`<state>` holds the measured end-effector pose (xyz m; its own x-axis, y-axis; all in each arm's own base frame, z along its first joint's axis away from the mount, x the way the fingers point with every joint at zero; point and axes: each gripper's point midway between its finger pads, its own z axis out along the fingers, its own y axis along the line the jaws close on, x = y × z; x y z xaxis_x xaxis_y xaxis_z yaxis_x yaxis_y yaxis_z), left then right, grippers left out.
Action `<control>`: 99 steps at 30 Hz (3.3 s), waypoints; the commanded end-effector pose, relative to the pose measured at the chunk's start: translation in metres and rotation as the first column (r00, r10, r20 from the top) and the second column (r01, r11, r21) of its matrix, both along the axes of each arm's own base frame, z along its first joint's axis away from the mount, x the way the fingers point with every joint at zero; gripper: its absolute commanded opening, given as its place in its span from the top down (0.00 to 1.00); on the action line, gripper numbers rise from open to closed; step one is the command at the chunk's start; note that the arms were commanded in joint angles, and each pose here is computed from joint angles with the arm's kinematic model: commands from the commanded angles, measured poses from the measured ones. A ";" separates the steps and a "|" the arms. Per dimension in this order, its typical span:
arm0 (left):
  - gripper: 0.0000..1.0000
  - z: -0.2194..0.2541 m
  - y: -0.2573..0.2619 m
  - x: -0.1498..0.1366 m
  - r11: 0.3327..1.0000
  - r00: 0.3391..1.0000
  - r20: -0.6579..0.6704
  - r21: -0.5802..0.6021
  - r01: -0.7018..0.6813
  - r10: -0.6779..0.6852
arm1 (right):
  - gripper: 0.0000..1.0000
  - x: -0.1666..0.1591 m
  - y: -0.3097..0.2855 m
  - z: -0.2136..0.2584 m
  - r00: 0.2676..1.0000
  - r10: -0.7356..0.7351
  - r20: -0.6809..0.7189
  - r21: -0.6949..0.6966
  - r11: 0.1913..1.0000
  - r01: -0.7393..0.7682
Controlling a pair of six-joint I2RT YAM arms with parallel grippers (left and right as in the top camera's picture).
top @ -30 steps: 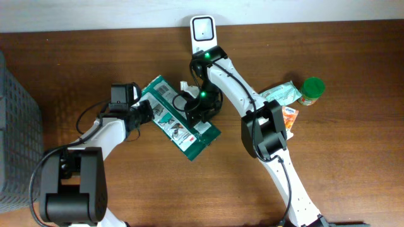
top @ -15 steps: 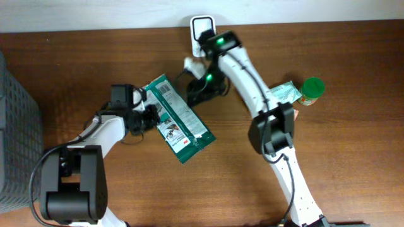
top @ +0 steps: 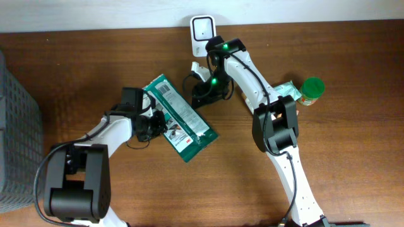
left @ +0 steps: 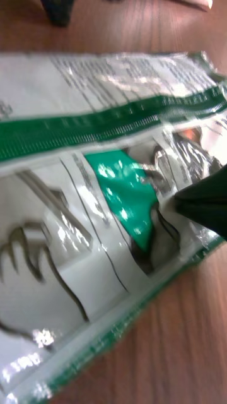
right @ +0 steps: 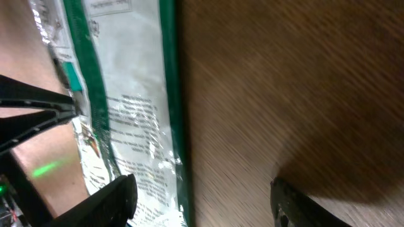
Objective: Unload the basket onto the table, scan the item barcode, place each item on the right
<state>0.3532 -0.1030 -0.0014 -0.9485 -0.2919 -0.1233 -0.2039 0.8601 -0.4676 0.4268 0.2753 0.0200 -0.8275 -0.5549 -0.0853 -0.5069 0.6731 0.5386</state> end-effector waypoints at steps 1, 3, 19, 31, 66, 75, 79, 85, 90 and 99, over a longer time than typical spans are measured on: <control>1.00 -0.030 0.042 -0.017 0.992 0.994 -0.095 0.113 -0.050 0.061 | 0.33 -0.012 0.013 0.000 0.999 0.032 -0.017 0.030 0.999 -0.032; 1.00 -0.031 0.065 -0.014 0.989 0.992 -0.082 0.128 -0.080 0.091 | 0.33 -0.013 0.024 0.002 0.999 0.044 -0.007 0.064 0.997 -0.043; 1.00 -0.033 0.076 -0.012 0.986 0.991 -0.078 0.134 -0.102 0.113 | 0.33 -0.050 0.103 -0.050 0.972 -0.160 -0.174 0.055 0.984 0.172; 1.00 -0.034 0.076 -0.014 0.986 0.990 -0.085 0.136 -0.101 0.114 | 0.65 -0.046 0.070 -0.021 0.957 -0.070 -0.280 0.237 0.961 0.140; 1.00 -0.033 0.076 -0.008 0.985 0.991 -0.062 0.134 -0.106 0.115 | 0.07 -0.097 0.005 0.068 0.929 -0.370 -0.001 0.170 0.916 0.364; 1.00 -0.032 0.076 -0.007 0.986 0.992 -0.055 0.128 -0.106 0.114 | 0.38 -0.075 0.042 0.010 0.837 -0.547 -0.008 0.093 0.833 0.545; 1.00 -0.032 0.074 -0.008 0.987 0.992 -0.060 0.123 -0.103 0.111 | 0.38 -0.080 0.047 -0.020 0.819 -0.569 -0.068 0.047 0.818 0.573; 1.00 -0.043 0.072 -0.017 0.989 0.988 -0.113 0.115 -0.095 0.108 | 0.37 -0.081 0.070 -0.032 0.821 -0.549 -0.155 0.106 0.817 0.567; 1.00 -0.071 0.059 -0.029 0.996 0.977 -0.196 0.041 -0.081 0.087 | 0.37 -0.091 0.099 -0.046 0.855 -0.421 -0.304 0.247 0.832 0.497; 1.00 -0.073 0.053 -0.026 0.997 0.981 -0.182 0.042 -0.063 0.070 | 0.71 -0.080 0.084 -0.036 0.862 -0.400 -0.312 0.290 0.824 0.487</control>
<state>0.3790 -0.0637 -0.0091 -0.9258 -0.3620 -0.1087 -0.2434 0.7909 -0.5615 0.3498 0.3791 0.0115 -0.9937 -0.1070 -0.0342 -0.0826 0.4892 0.8682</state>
